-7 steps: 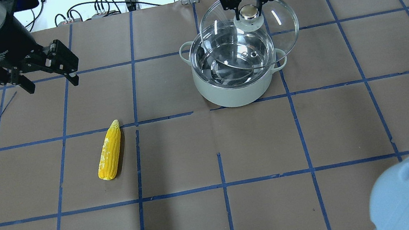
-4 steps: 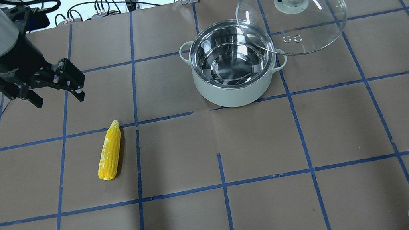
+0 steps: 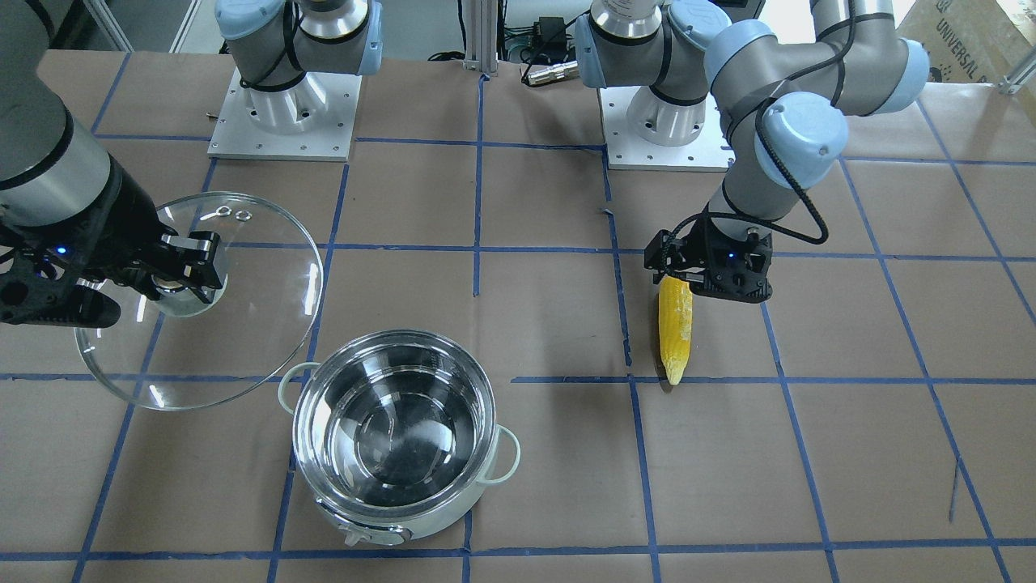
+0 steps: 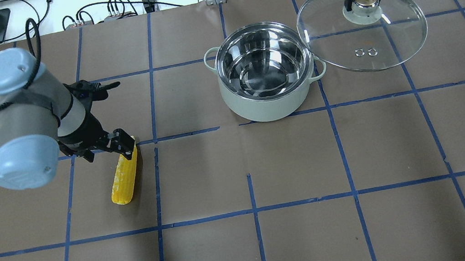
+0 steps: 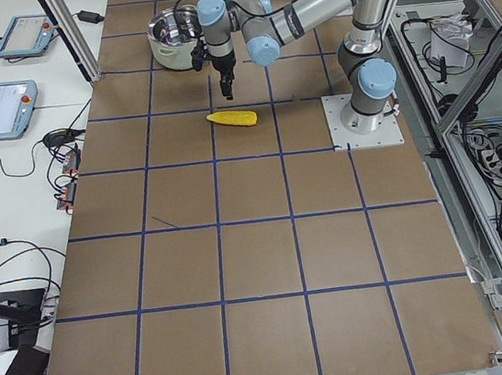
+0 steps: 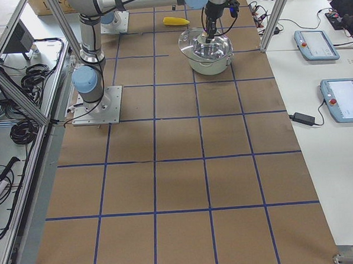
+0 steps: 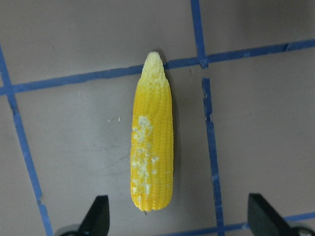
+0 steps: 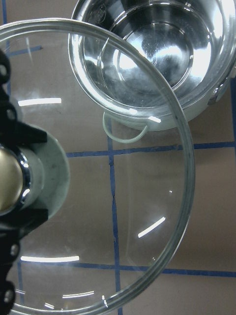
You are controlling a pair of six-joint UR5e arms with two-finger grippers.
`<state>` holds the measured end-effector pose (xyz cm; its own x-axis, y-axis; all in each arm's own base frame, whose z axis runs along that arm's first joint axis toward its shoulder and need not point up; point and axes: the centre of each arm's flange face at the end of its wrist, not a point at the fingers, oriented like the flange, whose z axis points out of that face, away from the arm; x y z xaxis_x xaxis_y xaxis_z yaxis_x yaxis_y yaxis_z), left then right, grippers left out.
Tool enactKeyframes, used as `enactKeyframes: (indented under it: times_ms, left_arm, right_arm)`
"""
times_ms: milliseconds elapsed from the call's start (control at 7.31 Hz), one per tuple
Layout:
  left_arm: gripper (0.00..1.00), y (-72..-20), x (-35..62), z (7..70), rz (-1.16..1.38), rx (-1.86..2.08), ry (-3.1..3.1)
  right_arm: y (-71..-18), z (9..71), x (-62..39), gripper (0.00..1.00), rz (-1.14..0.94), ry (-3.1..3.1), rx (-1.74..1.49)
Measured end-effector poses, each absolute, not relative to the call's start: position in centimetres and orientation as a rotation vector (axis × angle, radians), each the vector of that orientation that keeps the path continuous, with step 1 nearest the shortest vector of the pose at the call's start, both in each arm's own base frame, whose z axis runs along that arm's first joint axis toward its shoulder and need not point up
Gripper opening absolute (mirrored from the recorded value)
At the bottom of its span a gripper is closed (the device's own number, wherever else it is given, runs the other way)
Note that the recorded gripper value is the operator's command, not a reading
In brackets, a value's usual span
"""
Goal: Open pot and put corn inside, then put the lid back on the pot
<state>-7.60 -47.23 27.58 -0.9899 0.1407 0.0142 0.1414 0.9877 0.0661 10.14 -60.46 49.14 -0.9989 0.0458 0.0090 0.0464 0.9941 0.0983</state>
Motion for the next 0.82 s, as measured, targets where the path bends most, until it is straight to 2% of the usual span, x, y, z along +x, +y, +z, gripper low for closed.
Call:
enactKeyframes:
  times_ms: [410, 547, 821]
  left_arm:
    - [1.00, -47.0, -7.4, 19.4, -0.045, -0.297, -3.134]
    - [0.97, -47.2, -7.3, 18.3, -0.036, -0.332, -3.140]
    - [0.43, -46.9, -6.9, 17.5, -0.054, -0.355, -3.174]
  right_arm:
    - [-59.8, 48.6, 9.6, 0.25, -0.174, -3.130, -0.074]
    - [-59.7, 48.8, 9.6, 0.25, -0.170, -3.130, -0.074]
    - [-59.6, 48.8, 9.6, 0.25, -0.168, -3.131, -0.074]
